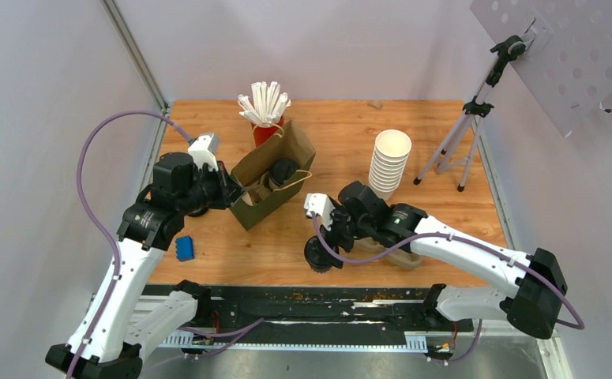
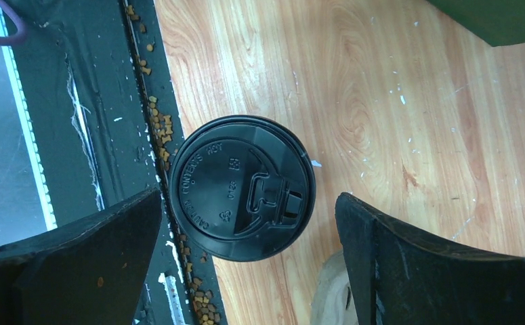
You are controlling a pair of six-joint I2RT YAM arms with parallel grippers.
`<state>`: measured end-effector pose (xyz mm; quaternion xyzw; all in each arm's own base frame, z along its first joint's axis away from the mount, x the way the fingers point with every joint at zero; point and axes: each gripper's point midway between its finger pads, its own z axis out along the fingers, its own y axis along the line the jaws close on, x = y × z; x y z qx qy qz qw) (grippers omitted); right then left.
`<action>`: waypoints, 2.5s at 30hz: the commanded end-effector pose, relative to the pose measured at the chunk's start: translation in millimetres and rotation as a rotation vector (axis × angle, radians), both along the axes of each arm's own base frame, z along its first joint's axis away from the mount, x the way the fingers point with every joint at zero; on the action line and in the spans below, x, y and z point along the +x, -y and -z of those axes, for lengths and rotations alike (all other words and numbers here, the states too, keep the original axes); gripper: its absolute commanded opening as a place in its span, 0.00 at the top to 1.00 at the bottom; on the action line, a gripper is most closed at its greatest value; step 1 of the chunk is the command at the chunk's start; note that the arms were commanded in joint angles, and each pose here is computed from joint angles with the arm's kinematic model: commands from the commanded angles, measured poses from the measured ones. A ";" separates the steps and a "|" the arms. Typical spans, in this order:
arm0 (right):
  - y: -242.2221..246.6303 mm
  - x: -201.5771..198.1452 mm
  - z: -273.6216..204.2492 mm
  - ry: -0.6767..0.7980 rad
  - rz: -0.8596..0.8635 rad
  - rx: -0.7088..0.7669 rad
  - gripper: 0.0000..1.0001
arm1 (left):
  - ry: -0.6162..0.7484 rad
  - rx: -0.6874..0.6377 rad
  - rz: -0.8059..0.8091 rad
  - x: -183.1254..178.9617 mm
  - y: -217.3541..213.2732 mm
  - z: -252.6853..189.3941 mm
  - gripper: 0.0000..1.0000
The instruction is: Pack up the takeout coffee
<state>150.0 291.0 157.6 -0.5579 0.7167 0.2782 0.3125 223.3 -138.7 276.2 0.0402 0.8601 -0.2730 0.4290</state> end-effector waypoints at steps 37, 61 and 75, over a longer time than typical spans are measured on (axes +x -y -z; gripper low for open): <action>-3.2 -9.3 -5.3 0.195 -0.136 0.230 0.00 | 0.059 -0.012 0.004 -2.8 -1.2 -14.0 1.00; -9.0 -5.4 10.5 0.168 -0.269 0.218 0.00 | 0.051 -0.016 -0.004 -4.6 -2.0 -9.1 1.00; -10.1 1.2 -7.2 0.204 -0.245 0.229 0.00 | 0.049 -0.013 0.002 -4.1 -1.4 -7.1 1.00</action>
